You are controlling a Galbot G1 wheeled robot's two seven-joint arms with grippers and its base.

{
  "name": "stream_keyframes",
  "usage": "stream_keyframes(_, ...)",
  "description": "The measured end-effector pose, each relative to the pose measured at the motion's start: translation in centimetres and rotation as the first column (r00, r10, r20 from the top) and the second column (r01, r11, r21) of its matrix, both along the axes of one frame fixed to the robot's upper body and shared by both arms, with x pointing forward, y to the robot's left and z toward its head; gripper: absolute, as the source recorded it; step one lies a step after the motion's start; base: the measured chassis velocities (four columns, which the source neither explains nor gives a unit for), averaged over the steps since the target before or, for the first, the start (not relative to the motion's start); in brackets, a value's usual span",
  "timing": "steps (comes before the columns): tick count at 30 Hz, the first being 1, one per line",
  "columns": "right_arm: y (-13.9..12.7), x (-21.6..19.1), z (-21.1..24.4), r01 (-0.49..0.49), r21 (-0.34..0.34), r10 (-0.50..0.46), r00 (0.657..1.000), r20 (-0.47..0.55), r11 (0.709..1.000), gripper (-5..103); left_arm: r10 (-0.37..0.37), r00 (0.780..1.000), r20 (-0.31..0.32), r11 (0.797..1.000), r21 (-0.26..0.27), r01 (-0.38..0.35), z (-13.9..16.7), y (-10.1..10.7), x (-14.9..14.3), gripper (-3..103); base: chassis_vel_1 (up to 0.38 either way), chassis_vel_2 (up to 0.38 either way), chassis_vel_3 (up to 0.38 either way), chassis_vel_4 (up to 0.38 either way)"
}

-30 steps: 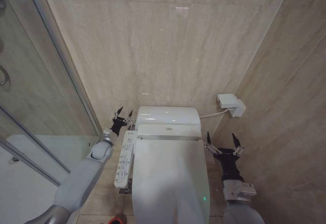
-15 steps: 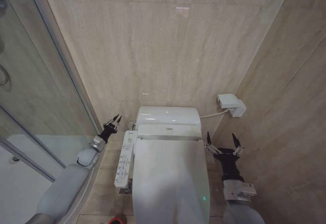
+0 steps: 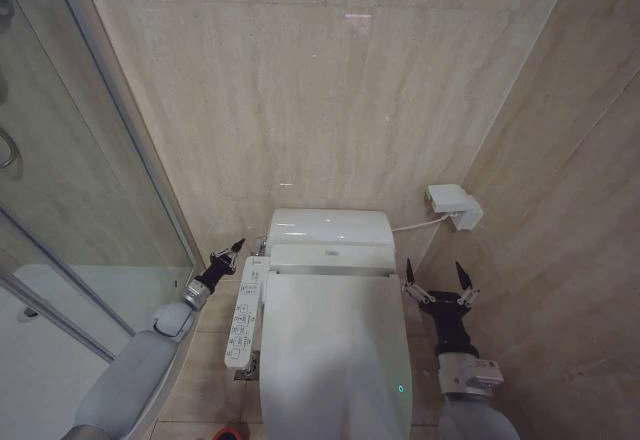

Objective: Open the toilet lid, clean the toilet bowl with a toilet brush, close the toilet lid, and flush.

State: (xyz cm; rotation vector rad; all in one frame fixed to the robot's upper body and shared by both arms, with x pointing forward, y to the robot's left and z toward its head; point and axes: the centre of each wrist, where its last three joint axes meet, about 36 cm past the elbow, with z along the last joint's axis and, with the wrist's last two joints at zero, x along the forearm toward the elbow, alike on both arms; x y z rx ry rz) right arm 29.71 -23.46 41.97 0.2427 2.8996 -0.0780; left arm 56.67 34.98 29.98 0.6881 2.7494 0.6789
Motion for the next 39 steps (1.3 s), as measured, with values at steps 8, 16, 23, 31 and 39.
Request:
stream_keyframes(8, 0.0, 0.0, 0.0, 0.000, 0.000, 0.000, 1.000, 0.000, 1.000, 100, -0.029, 0.999, -0.019, 0.999, 0.014, 0.030, -1.1, 0.1, -0.4, 0, 0.000, 0.000, 0.000, 0.000)
stream_keyframes(16, 0.0, 0.0, 0.0, 0.000, 0.000, 0.000, 1.000, 0.000, 1.000, 100, -0.046, 0.999, -0.024, 0.999, 0.023, 0.047, -1.2, 0.2, 0.1, 0, 0.000, 0.000, 0.000, 0.000)
stream_keyframes(23, 0.0, 0.0, 0.0, 0.000, 0.000, 0.000, 1.000, 0.000, 1.000, 100, -0.045, 0.999, -0.027, 0.998, 0.037, 0.046, -1.1, 0.6, 0.4, 0, 0.000, 0.000, 0.000, 0.000)
stream_keyframes(31, 0.0, 0.0, 0.0, 0.000, 0.000, 0.000, 1.000, 0.000, 1.000, 100, -0.047, 0.999, -0.023, 0.998, 0.032, 0.048, -1.1, 0.3, 0.5, 0, -0.008, 0.010, 0.008, -0.014)
stream_keyframes(39, 0.0, 0.0, 0.0, 0.000, 0.000, 0.000, 1.000, 0.000, 1.000, 100, -0.050, 0.999, -0.020, 0.998, 0.029, 0.050, -1.0, 0.1, 0.6, 0, -0.055, 0.051, 0.054, -0.059)
